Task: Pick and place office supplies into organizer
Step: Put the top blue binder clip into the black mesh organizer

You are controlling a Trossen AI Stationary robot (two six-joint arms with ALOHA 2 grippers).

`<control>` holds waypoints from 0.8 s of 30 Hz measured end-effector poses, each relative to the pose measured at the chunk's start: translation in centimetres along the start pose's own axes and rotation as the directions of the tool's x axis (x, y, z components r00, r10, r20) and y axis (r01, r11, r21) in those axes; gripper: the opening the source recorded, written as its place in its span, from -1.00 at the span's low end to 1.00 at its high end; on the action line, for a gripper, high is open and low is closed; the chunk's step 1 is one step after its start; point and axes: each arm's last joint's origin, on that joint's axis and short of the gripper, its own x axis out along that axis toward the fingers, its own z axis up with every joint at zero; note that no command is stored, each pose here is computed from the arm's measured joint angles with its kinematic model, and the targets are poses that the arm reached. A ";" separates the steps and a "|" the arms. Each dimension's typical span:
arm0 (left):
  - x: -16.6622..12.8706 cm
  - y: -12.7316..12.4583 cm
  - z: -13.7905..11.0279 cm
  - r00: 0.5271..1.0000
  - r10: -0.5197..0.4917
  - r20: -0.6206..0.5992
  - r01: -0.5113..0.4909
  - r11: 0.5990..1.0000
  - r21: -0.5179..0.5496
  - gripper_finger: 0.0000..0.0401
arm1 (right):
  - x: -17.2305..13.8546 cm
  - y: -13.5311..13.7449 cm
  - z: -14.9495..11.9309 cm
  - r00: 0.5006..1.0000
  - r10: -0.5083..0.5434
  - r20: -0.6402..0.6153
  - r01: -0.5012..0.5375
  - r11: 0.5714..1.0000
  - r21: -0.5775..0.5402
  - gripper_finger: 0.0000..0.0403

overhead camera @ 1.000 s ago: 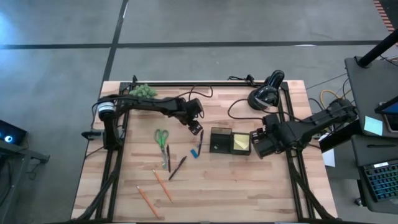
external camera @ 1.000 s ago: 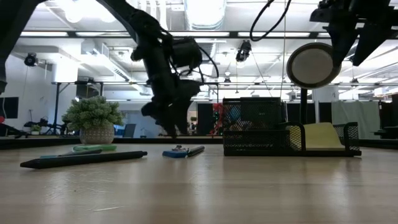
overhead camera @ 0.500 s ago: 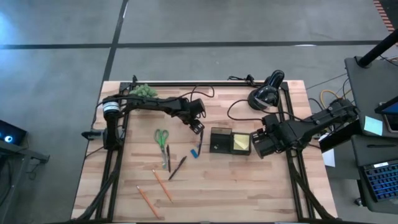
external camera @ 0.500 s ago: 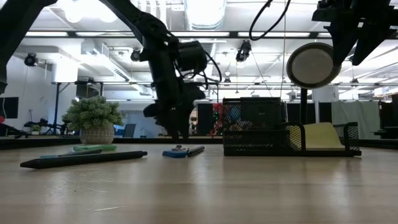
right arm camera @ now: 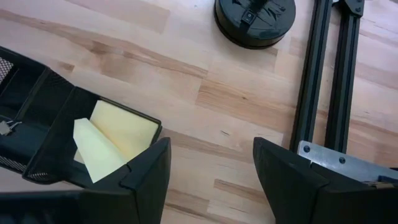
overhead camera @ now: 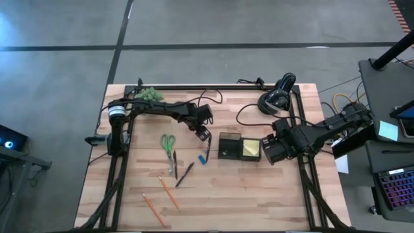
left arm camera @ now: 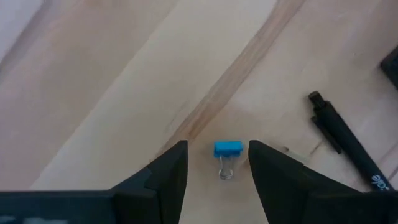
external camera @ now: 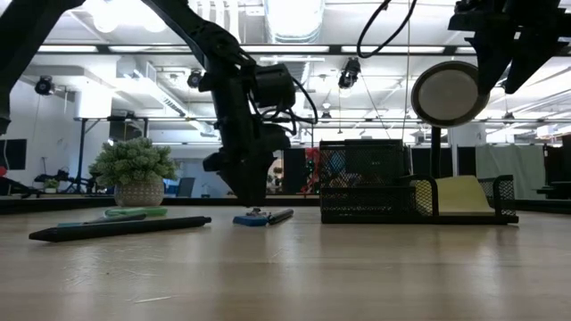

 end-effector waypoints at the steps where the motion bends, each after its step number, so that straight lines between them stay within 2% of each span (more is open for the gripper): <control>1: 0.0 0.0 0.0 1.000 -0.011 -0.005 0.011 1.000 0.000 -0.22 | 0.0 0.0 0.0 1.000 0.000 0.000 0.000 1.000 -0.004 0.09; 10: 0.1 -0.2 0.1 1.000 -0.027 0.014 0.027 1.000 0.001 -0.22 | 0.0 0.0 0.0 1.000 0.000 0.000 0.000 1.000 -0.007 0.09; 16: 1.2 0.0 -0.3 1.000 -0.011 -0.010 0.011 1.000 -0.006 -0.22 | 0.0 0.0 0.0 1.000 0.002 0.000 -0.002 1.000 -0.017 0.09; 24: 0.8 -0.3 0.2 0.999 -0.030 0.025 0.030 0.999 -0.026 -0.22 | 0.0 0.0 0.0 1.000 0.002 0.000 -0.002 1.000 -0.020 0.09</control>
